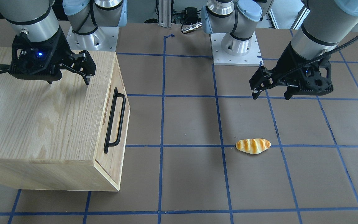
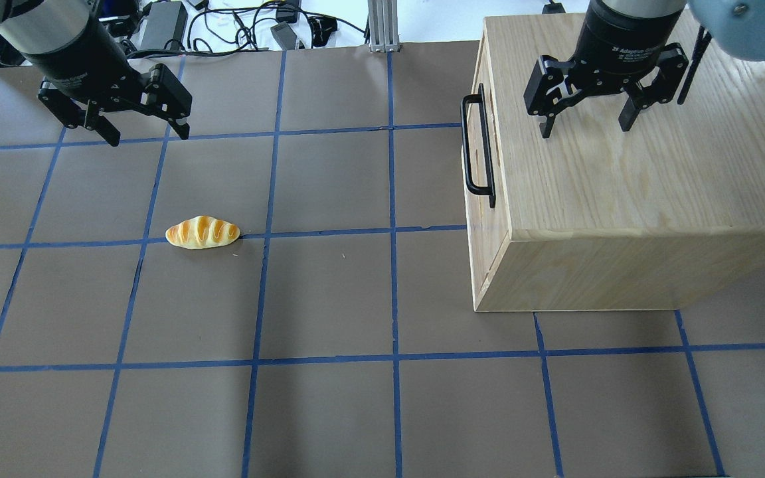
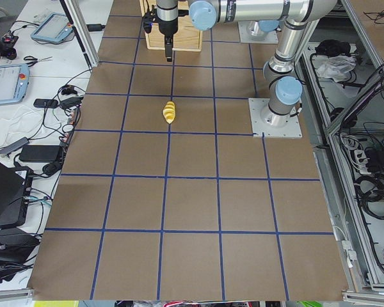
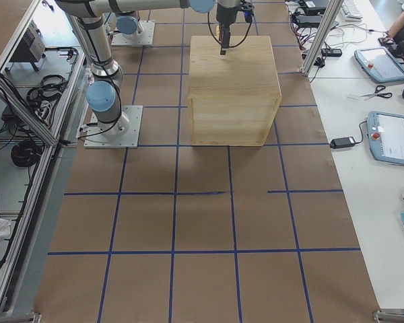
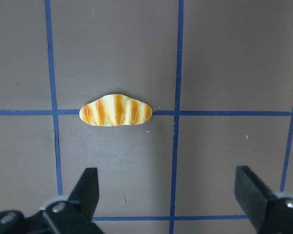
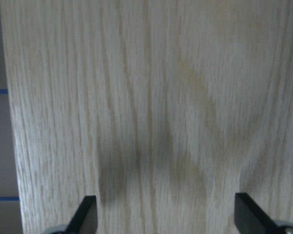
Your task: Open upper drawer
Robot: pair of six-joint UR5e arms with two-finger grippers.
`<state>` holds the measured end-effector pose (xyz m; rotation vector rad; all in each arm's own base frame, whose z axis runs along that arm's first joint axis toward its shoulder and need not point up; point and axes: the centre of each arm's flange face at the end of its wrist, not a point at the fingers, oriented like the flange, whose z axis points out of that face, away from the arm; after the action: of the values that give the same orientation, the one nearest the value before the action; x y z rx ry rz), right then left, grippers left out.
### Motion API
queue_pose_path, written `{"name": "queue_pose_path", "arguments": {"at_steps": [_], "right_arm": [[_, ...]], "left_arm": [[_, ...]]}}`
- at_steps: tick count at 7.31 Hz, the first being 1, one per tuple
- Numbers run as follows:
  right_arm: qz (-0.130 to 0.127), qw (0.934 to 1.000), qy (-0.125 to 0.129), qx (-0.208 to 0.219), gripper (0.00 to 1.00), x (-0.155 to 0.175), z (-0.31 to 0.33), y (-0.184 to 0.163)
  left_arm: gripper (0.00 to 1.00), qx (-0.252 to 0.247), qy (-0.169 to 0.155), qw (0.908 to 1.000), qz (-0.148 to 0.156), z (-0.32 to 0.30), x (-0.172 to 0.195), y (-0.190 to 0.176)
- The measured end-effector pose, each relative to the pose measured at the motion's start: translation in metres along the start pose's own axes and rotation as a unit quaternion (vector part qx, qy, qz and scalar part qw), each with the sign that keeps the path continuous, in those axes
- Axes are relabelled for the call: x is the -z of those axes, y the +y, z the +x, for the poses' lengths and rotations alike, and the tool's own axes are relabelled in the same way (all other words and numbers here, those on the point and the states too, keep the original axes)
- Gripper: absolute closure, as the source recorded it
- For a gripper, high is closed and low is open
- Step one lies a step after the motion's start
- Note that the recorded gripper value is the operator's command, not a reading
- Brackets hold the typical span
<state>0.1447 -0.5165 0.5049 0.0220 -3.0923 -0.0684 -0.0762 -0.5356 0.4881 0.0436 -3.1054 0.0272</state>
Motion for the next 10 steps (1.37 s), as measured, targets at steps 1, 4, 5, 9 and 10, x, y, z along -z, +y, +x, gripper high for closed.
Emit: {"name": "queue_pose_path", "arguments": {"at_steps": [1,4,5,9,10], "right_arm": [[0.000,1.0000,0.000,0.000,0.00,0.000,0.000,0.000],[0.000,1.0000,0.000,0.000,0.00,0.000,0.000,0.000],[0.000,1.0000,0.000,0.000,0.00,0.000,0.000,0.000],[0.000,1.0000,0.000,0.000,0.00,0.000,0.000,0.000],[0.000,1.0000,0.000,0.000,0.00,0.000,0.000,0.000]], "left_arm": [[0.00,0.000,0.000,1.0000,-0.002,0.000,-0.001,0.001],[0.00,0.001,-0.003,1.0000,-0.002,0.000,0.000,0.005],[0.00,0.001,-0.002,1.0000,-0.001,-0.001,0.000,0.005],[0.00,0.011,0.004,0.9999,-0.001,-0.003,-0.008,-0.004],[0.00,0.012,0.004,0.9999,0.003,-0.003,-0.009,-0.007]]}}
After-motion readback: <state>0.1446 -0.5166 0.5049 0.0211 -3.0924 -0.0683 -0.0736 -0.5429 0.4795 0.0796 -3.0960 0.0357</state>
